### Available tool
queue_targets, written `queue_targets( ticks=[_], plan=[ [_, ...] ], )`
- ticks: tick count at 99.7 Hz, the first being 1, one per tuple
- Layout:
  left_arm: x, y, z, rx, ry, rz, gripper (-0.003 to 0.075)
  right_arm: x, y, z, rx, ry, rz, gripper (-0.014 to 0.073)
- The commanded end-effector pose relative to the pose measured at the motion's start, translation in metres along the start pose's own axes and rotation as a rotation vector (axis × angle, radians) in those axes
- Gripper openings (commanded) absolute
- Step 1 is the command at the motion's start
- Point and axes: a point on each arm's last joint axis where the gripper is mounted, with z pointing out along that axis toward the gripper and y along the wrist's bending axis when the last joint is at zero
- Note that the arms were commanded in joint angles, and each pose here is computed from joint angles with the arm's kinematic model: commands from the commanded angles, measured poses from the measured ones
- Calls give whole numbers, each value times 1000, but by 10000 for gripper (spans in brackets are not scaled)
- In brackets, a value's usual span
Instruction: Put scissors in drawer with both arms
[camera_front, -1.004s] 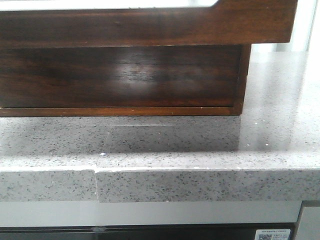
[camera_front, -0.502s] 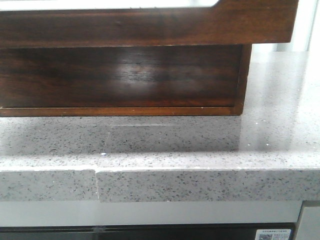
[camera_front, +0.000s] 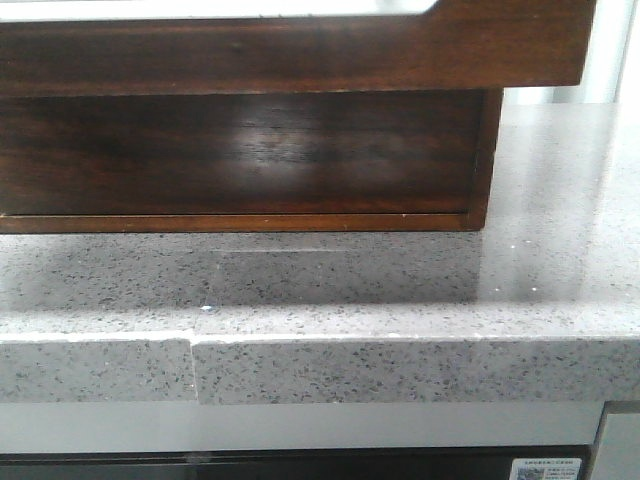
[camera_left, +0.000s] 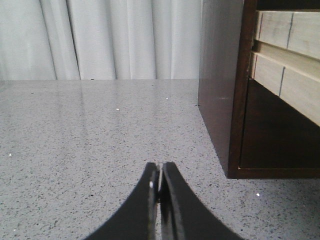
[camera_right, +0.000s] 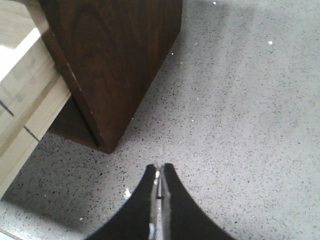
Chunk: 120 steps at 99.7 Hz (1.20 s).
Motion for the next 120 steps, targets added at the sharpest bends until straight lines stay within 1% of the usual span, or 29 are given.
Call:
queue_targets(
  ticks=[1,40,47,50,53,59,67,68,71,78,82,93,99,107,108,109,114,115,116,120],
  plan=[
    [2,0,-1,-6,-84,-12,-20,-10,-2,-5,23,-72,21,-69],
    [2,0,-1,-6,-84,-12,-20,-9,0,-5,18,-74,18,-69],
    [2,0,-1,-6,-84,-12,-20,-5,2,-14,39,-115,0,-69],
    [2,0,-1,-6,-84,-12,-20,-3,2,-19,68,-150,-27,-69],
    [2,0,-1,-6,-84,-12,-20,1,3,-22,89,-180,-27,-69],
    [2,0,-1,-6,-84,-12,-20,14,4,-28,134,-239,-25,-69],
    [2,0,-1,-6,-84,-12,-20,36,7,-40,220,-365,-26,-69],
    [2,0,-1,-6,-84,-12,-20,41,7,-39,226,-364,-22,-69],
    [2,0,-1,-6,-84,-12,-20,51,7,-45,265,-427,-24,-69],
    [2,0,-1,-6,-84,-12,-20,77,9,-49,322,-506,-23,-69],
    [2,0,-1,-6,-84,-12,-20,93,11,-48,338,-528,-22,-69],
    [2,0,-1,-6,-84,-12,-20,120,14,-48,369,-585,-25,-69],
    [2,0,-1,-6,-84,-12,-20,130,14,-48,389,-624,-23,-69],
    [2,0,-1,-6,-84,-12,-20,145,12,-42,399,-643,20,-69],
    [2,0,-1,-6,-84,-12,-20,146,12,-41,406,-640,5,-69],
    [2,0,-1,-6,-84,-12,-20,147,12,-41,405,-650,19,-69],
    [2,0,-1,-6,-84,-12,-20,154,11,-38,421,-658,15,-69],
    [2,0,-1,-6,-84,-12,-20,155,11,-37,430,-650,-11,-69],
    [2,0,-1,-6,-84,-12,-20,155,11,-37,424,-666,15,-69],
    [2,0,-1,-6,-84,-12,-20,160,10,-34,424,-682,20,-69]
  ],
)
